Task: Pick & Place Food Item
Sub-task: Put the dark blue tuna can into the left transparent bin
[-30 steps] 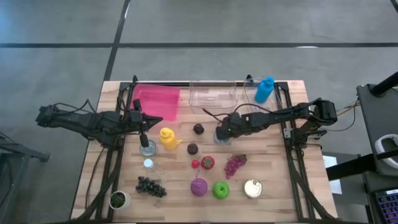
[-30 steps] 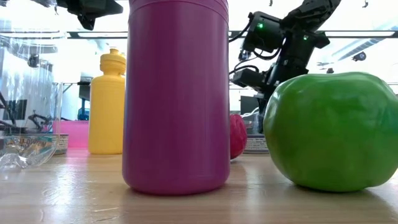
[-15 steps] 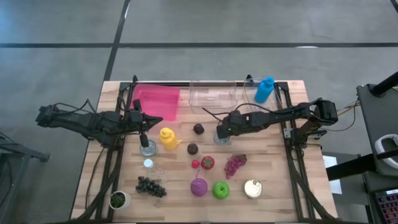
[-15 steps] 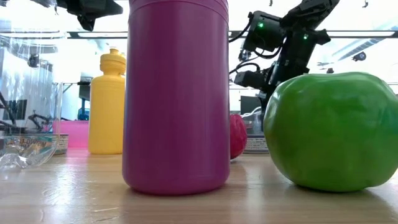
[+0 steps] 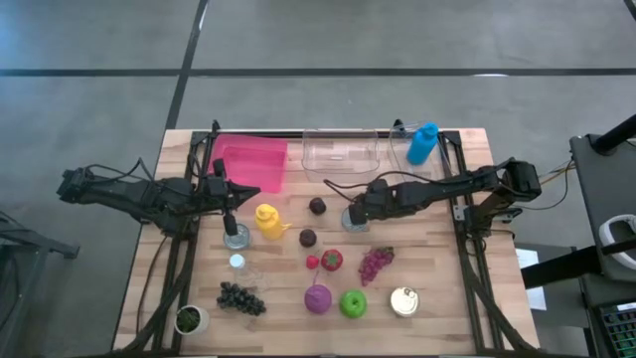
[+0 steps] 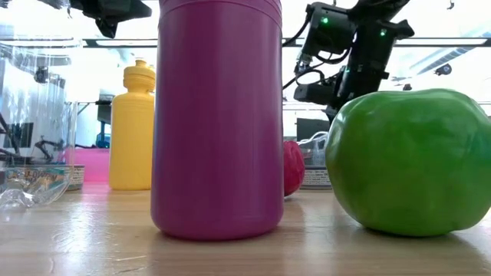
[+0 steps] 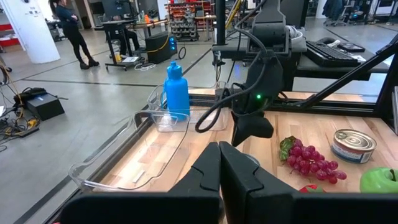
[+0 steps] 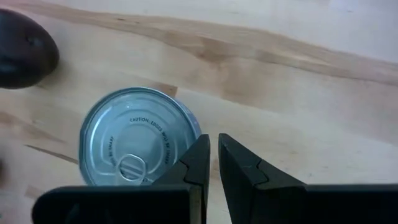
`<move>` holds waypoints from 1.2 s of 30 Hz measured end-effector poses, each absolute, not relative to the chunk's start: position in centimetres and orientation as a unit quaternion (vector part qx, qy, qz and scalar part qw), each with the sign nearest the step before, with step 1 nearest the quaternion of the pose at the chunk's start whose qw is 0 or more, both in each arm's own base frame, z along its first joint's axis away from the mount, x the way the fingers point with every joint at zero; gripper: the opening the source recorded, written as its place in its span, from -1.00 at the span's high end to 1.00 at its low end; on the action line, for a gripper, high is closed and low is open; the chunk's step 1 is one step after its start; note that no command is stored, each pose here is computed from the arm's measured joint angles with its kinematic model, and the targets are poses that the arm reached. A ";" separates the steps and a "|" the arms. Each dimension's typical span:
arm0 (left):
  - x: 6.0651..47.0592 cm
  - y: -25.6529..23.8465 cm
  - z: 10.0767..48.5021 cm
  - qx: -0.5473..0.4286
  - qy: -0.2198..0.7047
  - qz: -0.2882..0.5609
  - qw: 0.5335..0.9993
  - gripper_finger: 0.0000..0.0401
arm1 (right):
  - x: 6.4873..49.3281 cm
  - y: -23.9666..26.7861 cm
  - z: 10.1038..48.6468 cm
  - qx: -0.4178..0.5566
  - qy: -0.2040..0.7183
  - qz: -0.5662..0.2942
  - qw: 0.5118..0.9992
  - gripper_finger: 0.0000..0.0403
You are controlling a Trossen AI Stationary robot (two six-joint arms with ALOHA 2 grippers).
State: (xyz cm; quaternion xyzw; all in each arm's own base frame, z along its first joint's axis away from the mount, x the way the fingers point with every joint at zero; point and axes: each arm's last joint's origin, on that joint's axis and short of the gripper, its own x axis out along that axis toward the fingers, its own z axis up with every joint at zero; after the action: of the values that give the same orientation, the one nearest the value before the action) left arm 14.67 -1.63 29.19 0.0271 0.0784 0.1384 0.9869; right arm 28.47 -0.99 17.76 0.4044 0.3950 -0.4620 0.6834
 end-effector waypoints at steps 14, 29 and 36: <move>14.7 -1.6 29.2 0.027 0.078 0.138 0.987 0.99 | 28.4 -0.9 17.4 0.395 0.404 -0.455 0.688 0.84; 14.7 -1.6 29.1 0.028 0.082 0.138 0.987 0.99 | 29.5 -0.7 16.3 0.388 0.436 -0.431 0.688 0.84; 14.7 -1.6 29.1 0.028 0.082 0.138 0.987 0.99 | 29.6 -0.9 15.7 0.379 0.439 -0.442 0.685 0.84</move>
State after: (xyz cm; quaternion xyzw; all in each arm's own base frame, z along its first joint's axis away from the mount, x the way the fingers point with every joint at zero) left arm 14.66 -1.63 29.12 0.0283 0.0821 0.1379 0.9866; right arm 29.55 -0.86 15.74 0.3789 0.4387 -0.4420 0.6845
